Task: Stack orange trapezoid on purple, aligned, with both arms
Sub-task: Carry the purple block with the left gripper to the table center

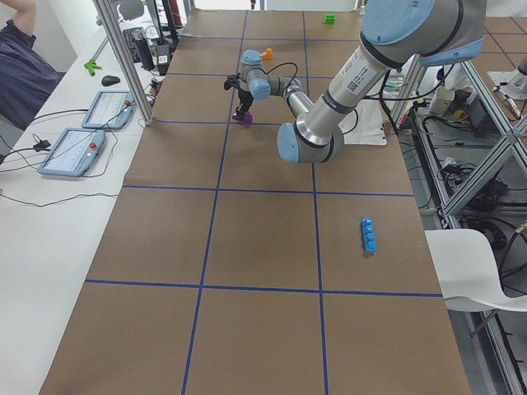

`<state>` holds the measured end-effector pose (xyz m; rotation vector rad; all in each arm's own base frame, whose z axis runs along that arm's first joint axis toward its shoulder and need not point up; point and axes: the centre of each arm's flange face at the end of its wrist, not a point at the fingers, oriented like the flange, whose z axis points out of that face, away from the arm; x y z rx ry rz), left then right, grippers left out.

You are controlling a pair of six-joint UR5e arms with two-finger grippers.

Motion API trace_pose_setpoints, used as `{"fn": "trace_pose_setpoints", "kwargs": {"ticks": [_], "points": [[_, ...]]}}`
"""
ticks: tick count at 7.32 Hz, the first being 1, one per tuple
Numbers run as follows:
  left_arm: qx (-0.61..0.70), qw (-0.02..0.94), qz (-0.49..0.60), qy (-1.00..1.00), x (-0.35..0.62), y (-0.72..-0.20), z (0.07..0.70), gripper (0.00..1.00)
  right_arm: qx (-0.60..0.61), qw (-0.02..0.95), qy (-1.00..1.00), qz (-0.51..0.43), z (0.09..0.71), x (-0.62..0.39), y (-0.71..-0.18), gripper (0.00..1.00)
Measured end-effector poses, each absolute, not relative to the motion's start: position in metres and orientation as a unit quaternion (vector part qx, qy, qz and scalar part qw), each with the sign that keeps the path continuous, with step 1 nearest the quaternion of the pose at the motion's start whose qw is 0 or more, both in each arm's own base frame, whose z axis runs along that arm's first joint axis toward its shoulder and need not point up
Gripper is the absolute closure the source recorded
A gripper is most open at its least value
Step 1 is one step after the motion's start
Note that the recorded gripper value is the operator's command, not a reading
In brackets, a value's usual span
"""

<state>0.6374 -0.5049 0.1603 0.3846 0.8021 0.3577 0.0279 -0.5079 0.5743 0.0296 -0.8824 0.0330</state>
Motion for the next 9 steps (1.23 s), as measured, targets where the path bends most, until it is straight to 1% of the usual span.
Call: {"fn": "trace_pose_setpoints", "kwargs": {"ticks": [2, 4, 6, 7, 9], "points": [[0.186, 0.886, 0.176, 0.387, 0.638, -0.503, 0.159, 0.0, 0.015, 0.904, -0.427, 0.015, 0.572, 0.027, -0.508, 0.0], [0.19, 0.886, 0.165, 0.39, 0.622, -0.518, 0.151, 0.0, 0.016, 0.904, -0.427, 0.017, 0.553, 0.012, -0.507, 0.0], [0.183, 0.887, 0.153, 0.395, 0.592, -0.537, 0.141, 0.0, 0.031, 0.913, -0.405, 0.036, 0.518, -0.038, -0.504, 0.0], [0.175, 0.891, 0.147, 0.391, 0.571, -0.54, 0.129, 0.0, 0.045, 0.915, -0.398, 0.044, 0.512, -0.068, -0.497, 0.0], [0.151, 0.901, 0.133, 0.384, 0.509, -0.544, 0.108, 0.0, 0.055, 0.916, -0.397, 0.038, 0.526, -0.11, -0.471, 0.0]]}}
